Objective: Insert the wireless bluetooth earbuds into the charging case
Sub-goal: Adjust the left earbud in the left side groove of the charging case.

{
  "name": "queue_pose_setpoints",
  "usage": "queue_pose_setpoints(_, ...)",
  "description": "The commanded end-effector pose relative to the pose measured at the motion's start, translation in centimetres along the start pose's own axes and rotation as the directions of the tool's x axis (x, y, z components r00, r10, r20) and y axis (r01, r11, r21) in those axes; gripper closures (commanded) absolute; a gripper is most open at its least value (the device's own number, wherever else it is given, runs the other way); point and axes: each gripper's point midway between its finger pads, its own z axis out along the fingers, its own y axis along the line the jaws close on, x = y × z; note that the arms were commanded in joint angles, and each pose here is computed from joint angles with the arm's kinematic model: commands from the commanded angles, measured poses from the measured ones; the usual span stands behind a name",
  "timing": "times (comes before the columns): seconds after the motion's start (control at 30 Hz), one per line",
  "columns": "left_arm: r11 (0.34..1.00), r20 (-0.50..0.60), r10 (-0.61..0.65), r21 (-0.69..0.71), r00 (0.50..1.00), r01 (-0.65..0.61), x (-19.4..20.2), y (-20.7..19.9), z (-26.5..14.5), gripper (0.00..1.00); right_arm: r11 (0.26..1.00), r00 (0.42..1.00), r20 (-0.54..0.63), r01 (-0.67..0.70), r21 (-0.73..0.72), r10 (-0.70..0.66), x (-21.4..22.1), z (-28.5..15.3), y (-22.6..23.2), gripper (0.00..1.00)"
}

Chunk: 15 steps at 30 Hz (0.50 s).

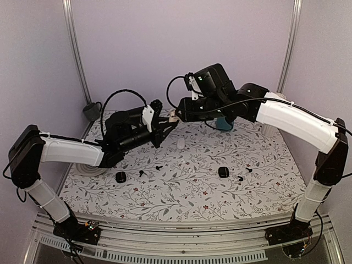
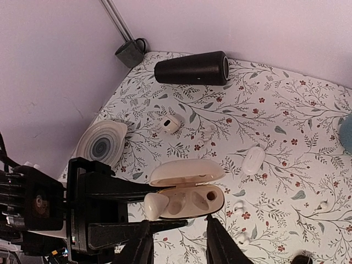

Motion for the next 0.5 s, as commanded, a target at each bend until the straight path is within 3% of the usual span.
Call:
queue_pose_setpoints(0.0, 1.000, 0.060, 0.006, 0.000, 0.998, -0.006, -2.2, 0.2, -0.2, 1.00, 1.000, 0.999, 0.043, 0.015, -0.015, -0.014, -1.1, -1.0, 0.6, 0.65)
queue_pose_setpoints(0.47, 1.000, 0.059, 0.006, 0.003, 0.998, -0.006, -2.2, 0.2, -0.1, 1.00, 0.999, 0.999, 0.011, 0.051, -0.010, -0.051, -0.8, 1.0, 1.6, 0.59)
